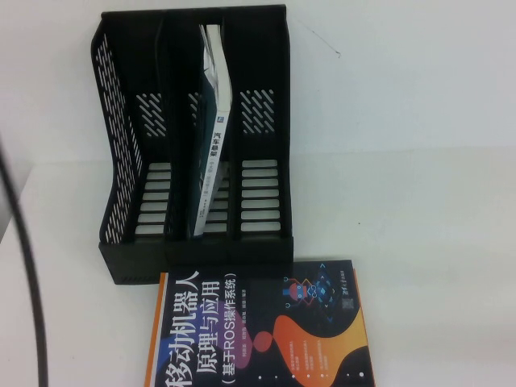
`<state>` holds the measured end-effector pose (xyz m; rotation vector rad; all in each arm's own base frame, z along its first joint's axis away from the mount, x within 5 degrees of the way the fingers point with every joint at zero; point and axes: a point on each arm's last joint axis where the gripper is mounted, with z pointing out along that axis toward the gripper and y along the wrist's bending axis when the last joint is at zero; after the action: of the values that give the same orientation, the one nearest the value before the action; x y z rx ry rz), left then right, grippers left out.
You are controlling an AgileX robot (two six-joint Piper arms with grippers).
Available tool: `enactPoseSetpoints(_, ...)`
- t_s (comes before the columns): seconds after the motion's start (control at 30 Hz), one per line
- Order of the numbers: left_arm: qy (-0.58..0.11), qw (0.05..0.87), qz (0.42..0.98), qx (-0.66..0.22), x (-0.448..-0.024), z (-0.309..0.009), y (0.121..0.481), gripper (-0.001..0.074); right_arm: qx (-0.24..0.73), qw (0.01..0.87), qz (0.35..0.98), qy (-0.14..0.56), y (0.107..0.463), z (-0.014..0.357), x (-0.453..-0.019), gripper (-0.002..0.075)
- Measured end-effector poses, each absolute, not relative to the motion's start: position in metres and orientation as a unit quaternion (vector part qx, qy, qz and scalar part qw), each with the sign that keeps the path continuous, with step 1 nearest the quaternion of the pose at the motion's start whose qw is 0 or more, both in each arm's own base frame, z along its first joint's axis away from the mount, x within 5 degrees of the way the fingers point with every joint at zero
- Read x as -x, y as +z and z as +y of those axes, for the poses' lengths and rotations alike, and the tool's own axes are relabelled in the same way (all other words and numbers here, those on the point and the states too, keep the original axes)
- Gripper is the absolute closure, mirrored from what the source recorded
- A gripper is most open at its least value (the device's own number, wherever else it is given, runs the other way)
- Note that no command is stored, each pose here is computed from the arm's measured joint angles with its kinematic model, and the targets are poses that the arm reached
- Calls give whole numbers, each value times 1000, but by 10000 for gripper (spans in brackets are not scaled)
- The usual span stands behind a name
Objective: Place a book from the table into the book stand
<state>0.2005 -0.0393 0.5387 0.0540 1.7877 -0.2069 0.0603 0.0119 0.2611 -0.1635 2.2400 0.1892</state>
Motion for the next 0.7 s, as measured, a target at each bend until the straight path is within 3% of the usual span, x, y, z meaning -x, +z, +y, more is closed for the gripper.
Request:
enactPoseSetpoints(0.07,-95,649,755,-24,-173,-34,527,734,68,442,890,87,263,10,-56,729)
enactPoseSetpoints(0.27,-107,669,736,-21,-122,-24,444,734,75,466,875,104,259,12,-56,729)
enactPoseSetpoints(0.47,-120,683,720,-17,-105,-21,372,734,90,504,847,140,249,22,-63,729)
enactPoseSetpoints(0.7,-129,688,714,-13,-103,-21,332,735,94,494,854,138,234,23,-63,729)
